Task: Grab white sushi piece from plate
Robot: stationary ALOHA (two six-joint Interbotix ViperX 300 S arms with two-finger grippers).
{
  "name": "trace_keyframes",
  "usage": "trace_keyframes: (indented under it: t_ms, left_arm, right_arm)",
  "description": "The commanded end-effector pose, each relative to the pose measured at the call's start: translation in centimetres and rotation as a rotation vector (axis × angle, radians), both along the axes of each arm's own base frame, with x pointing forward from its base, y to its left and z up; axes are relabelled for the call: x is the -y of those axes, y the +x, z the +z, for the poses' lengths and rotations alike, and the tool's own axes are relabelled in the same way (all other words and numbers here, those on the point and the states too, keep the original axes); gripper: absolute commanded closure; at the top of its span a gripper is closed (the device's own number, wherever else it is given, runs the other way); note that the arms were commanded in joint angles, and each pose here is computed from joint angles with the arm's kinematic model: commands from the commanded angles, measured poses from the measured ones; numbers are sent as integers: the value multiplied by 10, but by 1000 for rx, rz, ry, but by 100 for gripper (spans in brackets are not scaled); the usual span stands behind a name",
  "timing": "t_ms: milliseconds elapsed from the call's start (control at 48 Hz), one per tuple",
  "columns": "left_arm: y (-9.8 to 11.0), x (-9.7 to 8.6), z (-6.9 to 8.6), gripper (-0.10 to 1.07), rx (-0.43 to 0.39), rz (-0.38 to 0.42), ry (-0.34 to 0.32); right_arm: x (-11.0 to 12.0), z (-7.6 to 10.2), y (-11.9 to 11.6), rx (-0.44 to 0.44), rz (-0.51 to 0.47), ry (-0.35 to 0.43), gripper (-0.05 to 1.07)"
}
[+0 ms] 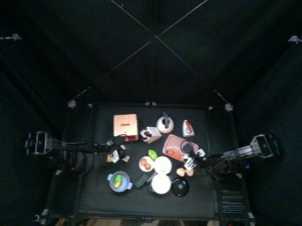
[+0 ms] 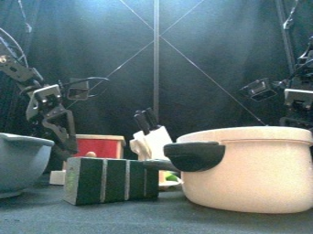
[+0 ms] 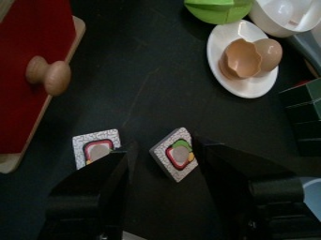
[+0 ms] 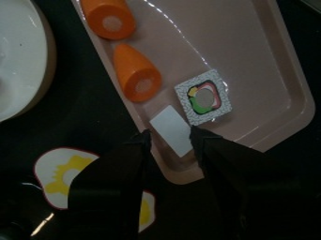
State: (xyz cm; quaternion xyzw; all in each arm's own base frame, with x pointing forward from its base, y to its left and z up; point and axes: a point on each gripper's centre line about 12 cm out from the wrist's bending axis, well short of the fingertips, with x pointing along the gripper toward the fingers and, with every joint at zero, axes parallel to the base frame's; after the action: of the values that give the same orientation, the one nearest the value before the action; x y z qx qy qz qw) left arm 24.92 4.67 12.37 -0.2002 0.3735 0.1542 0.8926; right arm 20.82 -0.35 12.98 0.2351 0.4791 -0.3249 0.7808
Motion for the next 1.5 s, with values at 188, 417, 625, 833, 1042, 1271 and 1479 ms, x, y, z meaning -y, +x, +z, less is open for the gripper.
trace_keyframes:
  t_ms: [188,417,625,833,1042,1271,1479]
  left_arm:
    - [6,-2,6,11,27,1,8]
    - [6,-2,7,11,28,1,8]
    - [6,-2,6,11,27,1,8]
    - [6,-3,6,11,23,1,9]
    - [6,-3,6,11,25,2,9]
    - [5,-3,5,11,22,1,8]
    - [5,-3,5,11,22,1,8]
  right_arm:
    - [0,4,3,19,3,-1,25]
    - [1,10,4,43,20,-20,25]
    - [3,9,2,39,24,-32,25]
    - [3,2,-2,22,22,-22,25]
    - [3,1,-1,29,25,-17,25]
    - [3,-5,0,25,29,-2,25]
    - [3,-8,1,17,34,-4,26]
